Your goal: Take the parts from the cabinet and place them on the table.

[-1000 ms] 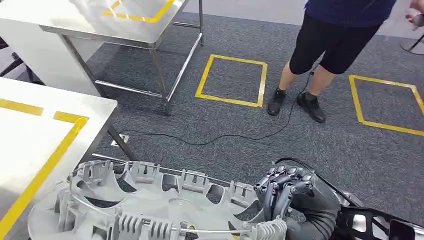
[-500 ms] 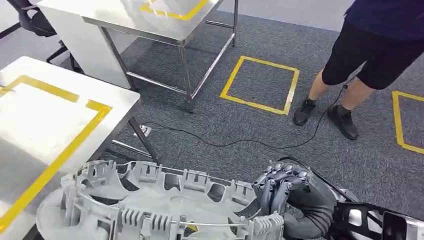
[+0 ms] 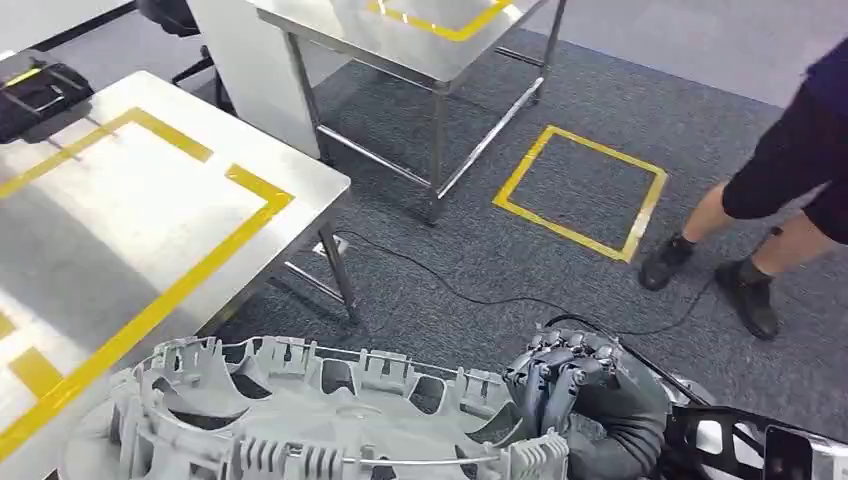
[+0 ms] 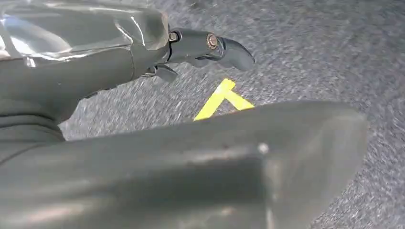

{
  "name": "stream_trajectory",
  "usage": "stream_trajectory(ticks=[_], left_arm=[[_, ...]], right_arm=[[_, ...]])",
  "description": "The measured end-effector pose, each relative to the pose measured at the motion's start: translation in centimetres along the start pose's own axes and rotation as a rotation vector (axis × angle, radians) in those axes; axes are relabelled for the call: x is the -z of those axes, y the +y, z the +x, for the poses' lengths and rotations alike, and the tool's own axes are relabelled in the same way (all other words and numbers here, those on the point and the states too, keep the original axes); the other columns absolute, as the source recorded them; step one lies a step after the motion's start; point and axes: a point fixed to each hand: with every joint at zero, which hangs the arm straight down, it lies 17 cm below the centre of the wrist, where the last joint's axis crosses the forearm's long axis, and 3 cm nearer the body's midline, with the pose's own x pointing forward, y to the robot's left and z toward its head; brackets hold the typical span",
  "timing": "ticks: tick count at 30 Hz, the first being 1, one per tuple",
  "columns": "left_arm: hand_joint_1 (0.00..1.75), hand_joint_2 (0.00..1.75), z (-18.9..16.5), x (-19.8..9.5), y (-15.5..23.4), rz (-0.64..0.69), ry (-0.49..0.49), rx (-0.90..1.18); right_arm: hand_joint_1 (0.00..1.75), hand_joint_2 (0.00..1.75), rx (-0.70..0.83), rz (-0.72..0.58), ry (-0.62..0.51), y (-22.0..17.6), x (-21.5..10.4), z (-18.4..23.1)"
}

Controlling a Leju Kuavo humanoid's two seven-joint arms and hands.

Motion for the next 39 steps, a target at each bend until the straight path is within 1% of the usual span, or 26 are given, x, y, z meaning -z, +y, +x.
stream_trajectory(ticks=[12,16,23,29,39], left_arm=[[0.0,0.0,-1.3,-0.8,0.3,0.0,0.035,-0.009],[0.0,0.0,-0.6,-0.3,0.3,0.008,0.024,0.0],[0.0,0.0,-0.5,-0.2,0.3,0.009,0.026,0.003],[0.0,0.0,-0.7,-0.3,0.5,0.013,0.028,0.004],[0.0,0.0,-0.5,-0.3,0.4,0.02,0.021,-0.024]], right_arm=[[1.75,1.75,0.011,0.01,0.014,-0.1,0.3,-0.7],[1.75,1.75,0.015,0.004,0.018,-0.1,0.3,-0.9],[1.75,1.75,0.015,0.004,0.024,0.0,0.2,-1.2],[1.75,1.75,0.002,0.008,0.01,0.7,-0.6,-1.5],[1.75,1.75,0.028,0.005,0.04,1.1,-1.4,-2.4]])
